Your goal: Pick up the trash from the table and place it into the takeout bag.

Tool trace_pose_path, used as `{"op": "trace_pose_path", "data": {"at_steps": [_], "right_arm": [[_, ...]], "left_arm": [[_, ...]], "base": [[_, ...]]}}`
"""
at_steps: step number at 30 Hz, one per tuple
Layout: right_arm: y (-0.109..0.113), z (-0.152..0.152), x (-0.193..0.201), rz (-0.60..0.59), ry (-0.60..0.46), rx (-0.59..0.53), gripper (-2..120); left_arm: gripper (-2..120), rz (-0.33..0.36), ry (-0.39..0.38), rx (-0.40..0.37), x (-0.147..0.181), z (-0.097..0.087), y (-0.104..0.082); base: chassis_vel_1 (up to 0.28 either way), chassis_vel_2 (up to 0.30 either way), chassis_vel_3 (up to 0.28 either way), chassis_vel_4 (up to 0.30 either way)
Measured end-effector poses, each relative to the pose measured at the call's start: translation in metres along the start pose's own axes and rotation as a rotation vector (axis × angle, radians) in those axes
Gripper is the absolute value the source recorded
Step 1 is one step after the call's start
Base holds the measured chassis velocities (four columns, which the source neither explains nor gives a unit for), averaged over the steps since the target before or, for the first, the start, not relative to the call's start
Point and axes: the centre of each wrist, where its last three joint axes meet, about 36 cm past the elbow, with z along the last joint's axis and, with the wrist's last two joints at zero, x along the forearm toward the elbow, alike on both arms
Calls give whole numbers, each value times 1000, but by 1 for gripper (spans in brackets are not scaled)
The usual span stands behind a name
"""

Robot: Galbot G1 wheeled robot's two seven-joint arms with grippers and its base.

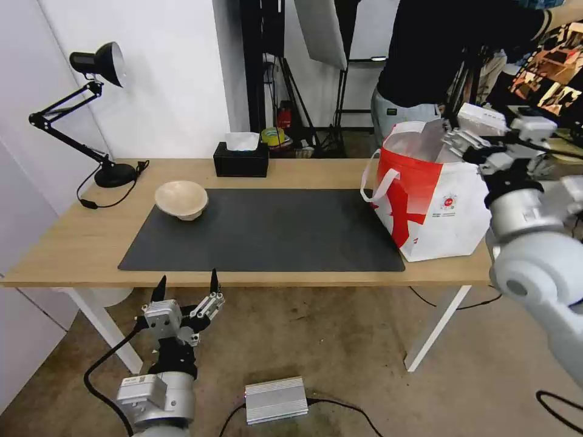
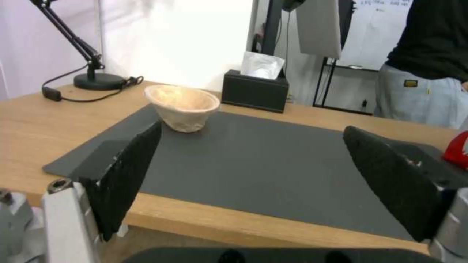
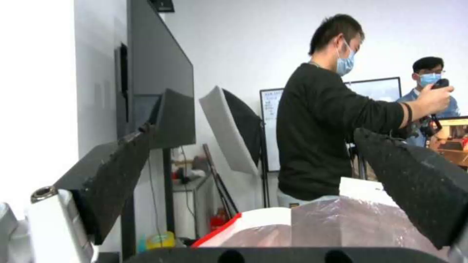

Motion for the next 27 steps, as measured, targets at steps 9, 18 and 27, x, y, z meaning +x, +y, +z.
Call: {"op": "trace_pose_path", "data": {"at_steps": [9,18,27], "right_arm": [[21,17,62,36,56,-47,100],[46,39,122,103,116,-96,100],[61,55,159,147,196,-101,100]], "left_arm": [[100,4,10,-1,3,1,-2],[100,-2,10,-3,8,2,-3],[100,-4,0,-5,11,1,-2]], "base": [[0,0,0,0],[0,0,0,0],[0,0,0,0]]}}
